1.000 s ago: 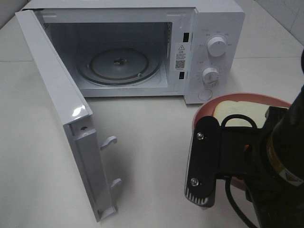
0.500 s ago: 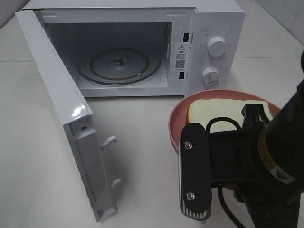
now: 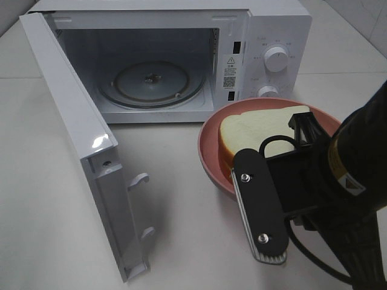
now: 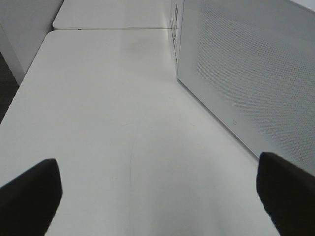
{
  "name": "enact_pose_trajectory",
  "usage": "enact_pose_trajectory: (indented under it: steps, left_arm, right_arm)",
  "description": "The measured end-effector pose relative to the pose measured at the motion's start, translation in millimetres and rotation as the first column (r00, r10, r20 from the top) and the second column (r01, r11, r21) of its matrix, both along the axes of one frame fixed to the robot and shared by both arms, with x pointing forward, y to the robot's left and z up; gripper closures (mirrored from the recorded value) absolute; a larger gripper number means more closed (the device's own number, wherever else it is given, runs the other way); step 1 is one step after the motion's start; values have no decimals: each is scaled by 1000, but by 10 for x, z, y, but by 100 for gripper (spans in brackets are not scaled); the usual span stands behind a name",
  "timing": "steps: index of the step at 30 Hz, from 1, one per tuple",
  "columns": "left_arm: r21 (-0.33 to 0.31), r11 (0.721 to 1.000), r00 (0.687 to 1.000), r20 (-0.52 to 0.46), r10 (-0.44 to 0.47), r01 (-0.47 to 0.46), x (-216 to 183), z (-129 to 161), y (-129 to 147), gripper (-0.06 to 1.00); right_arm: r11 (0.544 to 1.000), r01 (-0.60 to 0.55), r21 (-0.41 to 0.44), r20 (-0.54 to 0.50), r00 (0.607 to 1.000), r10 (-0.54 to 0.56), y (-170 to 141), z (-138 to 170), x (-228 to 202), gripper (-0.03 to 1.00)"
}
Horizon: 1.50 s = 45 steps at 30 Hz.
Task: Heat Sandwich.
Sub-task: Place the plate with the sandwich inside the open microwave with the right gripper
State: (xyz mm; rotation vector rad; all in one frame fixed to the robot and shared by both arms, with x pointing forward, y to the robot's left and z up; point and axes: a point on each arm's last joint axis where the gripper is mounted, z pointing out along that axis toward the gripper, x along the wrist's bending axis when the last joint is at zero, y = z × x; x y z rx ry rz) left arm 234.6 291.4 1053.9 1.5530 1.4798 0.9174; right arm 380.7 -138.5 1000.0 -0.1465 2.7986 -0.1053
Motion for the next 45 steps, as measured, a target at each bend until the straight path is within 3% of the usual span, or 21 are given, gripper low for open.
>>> enact_pose_trajectory:
  steps: [16, 24, 32, 45]
  left_arm:
    - [0, 1000, 1000, 0, 0, 0, 0, 0, 0, -5]
    - [0, 1000, 1000, 0, 0, 0, 0, 0, 0, -5]
    - [0, 1000, 1000, 0, 0, 0, 0, 0, 0, -5]
    - [0, 1000, 1000, 0, 0, 0, 0, 0, 0, -5]
  right_arm:
    - [984, -179, 4, -23, 983, 179, -237, -13, 325, 92]
    - [952, -307, -4, -43, 951, 307, -384, -17, 454, 92]
    - [917, -395, 49, -29, 917, 397, -371, -13, 486, 92]
    - [905, -420, 63, -15, 906, 422, -325, -35, 504, 92]
